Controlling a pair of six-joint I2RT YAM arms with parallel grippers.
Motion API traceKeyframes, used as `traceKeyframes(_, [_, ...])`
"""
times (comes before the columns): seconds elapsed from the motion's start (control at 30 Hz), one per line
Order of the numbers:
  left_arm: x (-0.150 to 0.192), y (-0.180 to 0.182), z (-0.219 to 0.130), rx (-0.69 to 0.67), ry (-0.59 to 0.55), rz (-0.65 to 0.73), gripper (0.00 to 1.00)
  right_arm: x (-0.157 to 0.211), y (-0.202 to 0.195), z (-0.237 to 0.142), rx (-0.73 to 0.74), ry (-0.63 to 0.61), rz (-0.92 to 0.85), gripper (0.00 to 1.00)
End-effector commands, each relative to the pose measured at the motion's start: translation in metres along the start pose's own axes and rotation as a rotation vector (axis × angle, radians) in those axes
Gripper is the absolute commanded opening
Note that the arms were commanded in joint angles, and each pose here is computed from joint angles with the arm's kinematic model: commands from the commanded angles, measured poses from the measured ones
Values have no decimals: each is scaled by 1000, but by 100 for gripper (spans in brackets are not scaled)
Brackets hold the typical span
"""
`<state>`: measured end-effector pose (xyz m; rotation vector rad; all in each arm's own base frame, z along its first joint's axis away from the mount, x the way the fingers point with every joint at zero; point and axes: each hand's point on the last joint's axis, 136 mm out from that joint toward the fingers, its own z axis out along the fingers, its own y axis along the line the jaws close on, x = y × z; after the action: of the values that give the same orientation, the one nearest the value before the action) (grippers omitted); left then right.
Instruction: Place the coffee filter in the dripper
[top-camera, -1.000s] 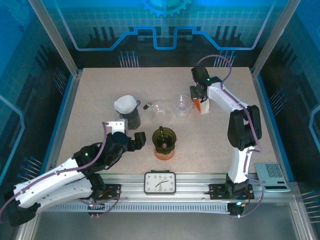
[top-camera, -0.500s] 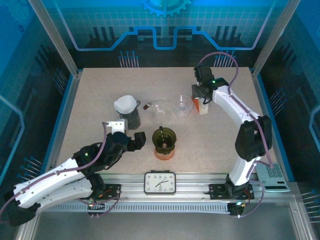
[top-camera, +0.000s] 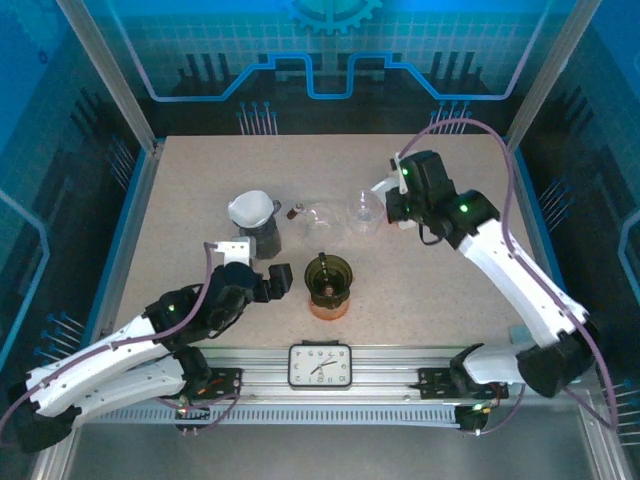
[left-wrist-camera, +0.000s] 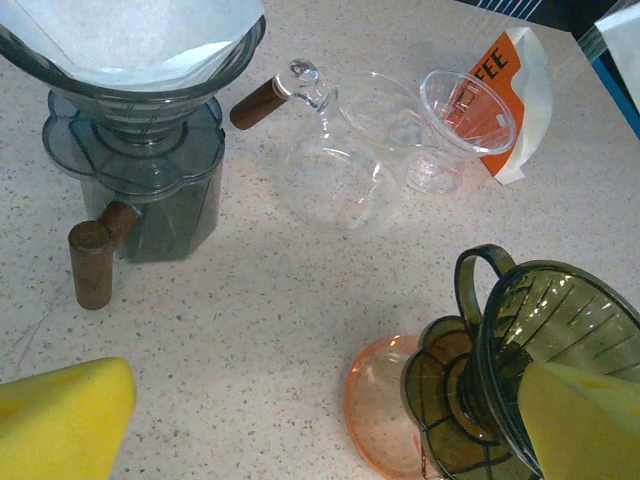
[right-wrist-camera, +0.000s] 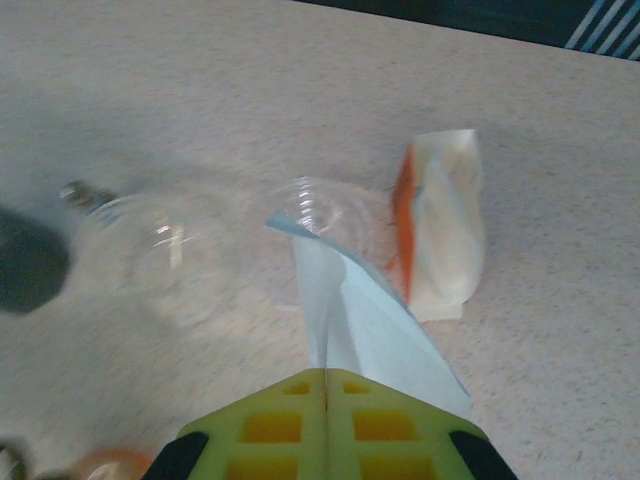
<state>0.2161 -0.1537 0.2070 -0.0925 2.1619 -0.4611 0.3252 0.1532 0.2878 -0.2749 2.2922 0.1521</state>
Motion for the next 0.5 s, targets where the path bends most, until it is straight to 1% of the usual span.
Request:
traceKeyframes(0.0, [-11, -7, -8, 26, -6, 11, 99, 22, 23, -38, -142, 31, -27, 0])
traceKeyframes(0.1, [-12, -8, -8, 23, 4, 16, 99, 33, 40, -70, -230, 49, -72, 0])
traceKeyframes(0.2, [-12, -10, -8, 23, 13, 19, 99, 49, 58, -92, -312, 94, -100, 0])
traceKeyframes(0.33, [-13, -16, -6, 33, 27, 21, 99, 73, 77, -104, -359, 182, -152, 0])
traceKeyframes(0.47, [-13, -20, -4, 35, 40, 25, 99, 88, 98, -106, -395, 242, -215, 0])
